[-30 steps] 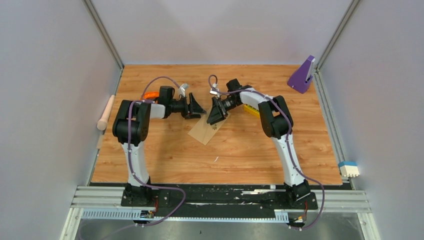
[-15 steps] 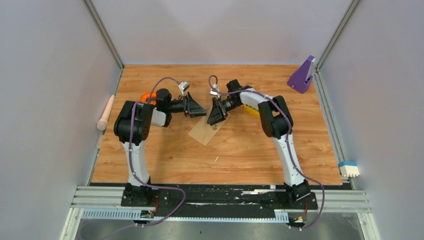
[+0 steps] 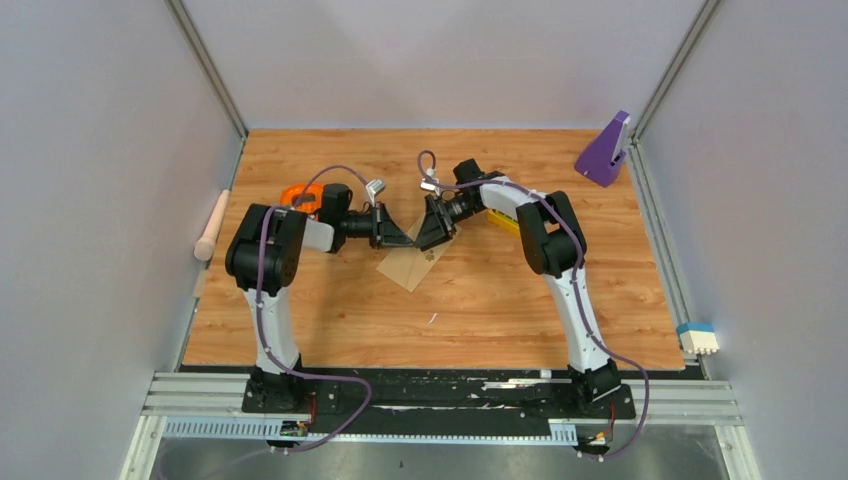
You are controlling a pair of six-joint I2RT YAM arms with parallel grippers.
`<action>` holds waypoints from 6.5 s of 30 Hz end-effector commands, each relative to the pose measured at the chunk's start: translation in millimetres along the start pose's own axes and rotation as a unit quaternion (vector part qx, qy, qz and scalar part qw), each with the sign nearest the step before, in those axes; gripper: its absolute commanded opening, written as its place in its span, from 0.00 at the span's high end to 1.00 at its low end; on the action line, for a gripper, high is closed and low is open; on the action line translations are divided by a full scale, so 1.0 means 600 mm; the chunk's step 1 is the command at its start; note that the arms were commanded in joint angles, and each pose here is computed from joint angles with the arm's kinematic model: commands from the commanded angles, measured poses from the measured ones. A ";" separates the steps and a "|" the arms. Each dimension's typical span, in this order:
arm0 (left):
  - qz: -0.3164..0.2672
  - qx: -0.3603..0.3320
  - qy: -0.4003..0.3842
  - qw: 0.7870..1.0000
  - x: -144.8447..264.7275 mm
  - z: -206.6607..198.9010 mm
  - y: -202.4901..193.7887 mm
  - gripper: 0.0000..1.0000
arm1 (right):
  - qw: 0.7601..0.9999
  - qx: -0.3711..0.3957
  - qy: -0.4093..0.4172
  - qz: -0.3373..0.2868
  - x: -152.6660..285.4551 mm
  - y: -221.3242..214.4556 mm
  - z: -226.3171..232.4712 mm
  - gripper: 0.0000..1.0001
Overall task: Place the letter into the envelope and seal it
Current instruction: Seal the envelope flap on the envelope.
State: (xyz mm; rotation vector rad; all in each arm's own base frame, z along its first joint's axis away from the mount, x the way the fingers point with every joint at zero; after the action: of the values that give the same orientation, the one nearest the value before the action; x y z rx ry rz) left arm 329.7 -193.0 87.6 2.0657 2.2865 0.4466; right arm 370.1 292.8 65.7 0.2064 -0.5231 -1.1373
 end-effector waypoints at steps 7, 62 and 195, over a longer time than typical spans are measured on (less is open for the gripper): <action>0.041 -0.040 0.136 0.989 -0.008 0.032 -0.029 1.00 | 0.999 -0.020 -0.034 0.014 -0.008 -0.025 -0.039 0.31; 0.088 -0.063 0.331 0.938 -0.031 0.094 -0.049 1.00 | 0.991 0.003 -0.134 -0.009 0.044 0.017 -0.054 1.00; -0.019 -0.052 0.233 0.971 -0.107 -0.045 0.036 0.74 | 0.935 0.160 -0.293 -0.121 0.341 0.006 0.234 0.88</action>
State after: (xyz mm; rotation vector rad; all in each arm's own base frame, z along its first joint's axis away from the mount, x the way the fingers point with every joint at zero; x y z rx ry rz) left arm 342.3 -242.9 66.9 2.1917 2.4604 1.1796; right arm 382.9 139.4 229.1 0.2157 -1.1052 -1.3753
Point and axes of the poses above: each gripper's point midway between its finger pads, its own x axis back along the fingers, its own z axis along the line the jaws close on, y = z × x, the point moved 6 cm from there along x, back along the fingers, and after that the axes turned 5 degrees about x, right-handed, at the moved point
